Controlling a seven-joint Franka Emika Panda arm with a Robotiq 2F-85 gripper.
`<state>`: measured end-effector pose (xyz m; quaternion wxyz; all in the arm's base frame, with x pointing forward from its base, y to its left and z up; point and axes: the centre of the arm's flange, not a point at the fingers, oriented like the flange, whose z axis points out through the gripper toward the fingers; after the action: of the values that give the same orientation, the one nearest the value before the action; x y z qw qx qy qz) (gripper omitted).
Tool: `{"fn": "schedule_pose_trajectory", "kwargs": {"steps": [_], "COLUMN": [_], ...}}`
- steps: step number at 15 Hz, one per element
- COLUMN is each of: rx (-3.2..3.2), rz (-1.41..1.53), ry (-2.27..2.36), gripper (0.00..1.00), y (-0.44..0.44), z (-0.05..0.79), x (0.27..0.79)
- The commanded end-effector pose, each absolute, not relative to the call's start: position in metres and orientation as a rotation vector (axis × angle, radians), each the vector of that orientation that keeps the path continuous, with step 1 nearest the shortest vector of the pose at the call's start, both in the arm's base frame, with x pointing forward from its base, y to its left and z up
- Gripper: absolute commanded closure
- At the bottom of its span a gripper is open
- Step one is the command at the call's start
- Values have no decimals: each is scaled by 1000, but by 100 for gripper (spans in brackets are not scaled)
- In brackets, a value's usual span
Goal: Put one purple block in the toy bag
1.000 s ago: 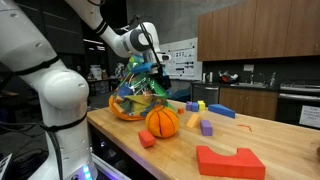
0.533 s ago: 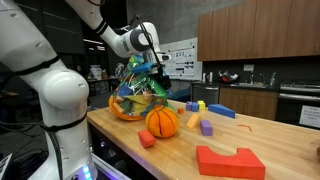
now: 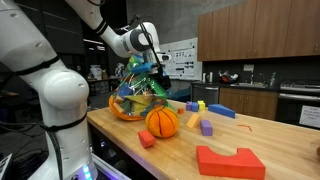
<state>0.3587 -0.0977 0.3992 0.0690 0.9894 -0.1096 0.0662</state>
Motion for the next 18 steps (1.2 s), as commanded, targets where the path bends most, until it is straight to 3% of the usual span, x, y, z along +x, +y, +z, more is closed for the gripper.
{"fn": "schedule_pose_trajectory", "kwargs": {"steps": [1, 8, 18], "rx": [2979, 2952, 2933], "rz": [199, 252, 772], "ry": [-330, -312, -408], "gripper": [0, 0, 0], "y": [-98, -99, -141], "z": [399, 420, 573], "x": [359, 363, 349]}}
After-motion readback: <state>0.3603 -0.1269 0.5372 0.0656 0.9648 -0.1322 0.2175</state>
